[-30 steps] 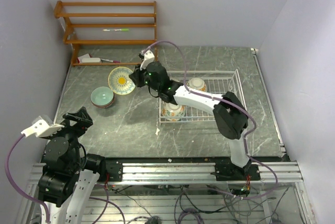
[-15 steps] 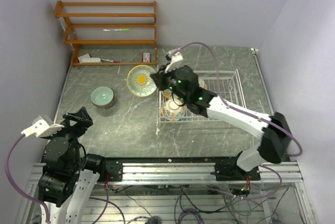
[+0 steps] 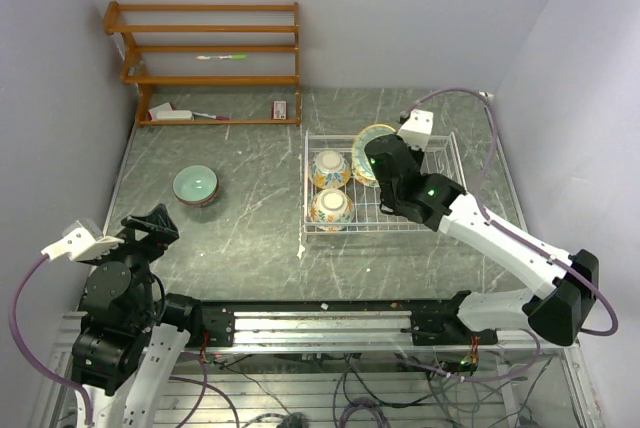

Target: Load the bowls into the dish rack

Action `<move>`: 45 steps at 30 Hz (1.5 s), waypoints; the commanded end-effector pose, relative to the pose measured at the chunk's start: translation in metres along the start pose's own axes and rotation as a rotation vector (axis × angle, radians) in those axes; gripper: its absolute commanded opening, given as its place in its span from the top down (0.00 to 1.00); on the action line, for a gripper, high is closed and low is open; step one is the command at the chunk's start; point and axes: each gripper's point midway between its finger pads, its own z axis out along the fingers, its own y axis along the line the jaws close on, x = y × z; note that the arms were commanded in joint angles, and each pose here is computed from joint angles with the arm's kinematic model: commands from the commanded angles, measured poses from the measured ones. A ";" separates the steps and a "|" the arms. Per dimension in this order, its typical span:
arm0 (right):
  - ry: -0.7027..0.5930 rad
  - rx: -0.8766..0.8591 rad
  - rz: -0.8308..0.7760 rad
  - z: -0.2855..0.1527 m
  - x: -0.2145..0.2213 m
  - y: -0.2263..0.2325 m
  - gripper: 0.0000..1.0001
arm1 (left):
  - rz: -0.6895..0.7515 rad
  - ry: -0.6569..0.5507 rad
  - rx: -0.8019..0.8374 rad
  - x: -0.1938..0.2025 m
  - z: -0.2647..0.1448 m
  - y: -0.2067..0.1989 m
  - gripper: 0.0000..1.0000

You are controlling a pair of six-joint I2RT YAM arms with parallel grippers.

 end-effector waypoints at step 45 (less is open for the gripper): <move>0.138 0.662 -0.753 0.089 0.045 -0.145 1.00 | -0.036 -0.031 0.062 -0.012 -0.007 -0.008 0.05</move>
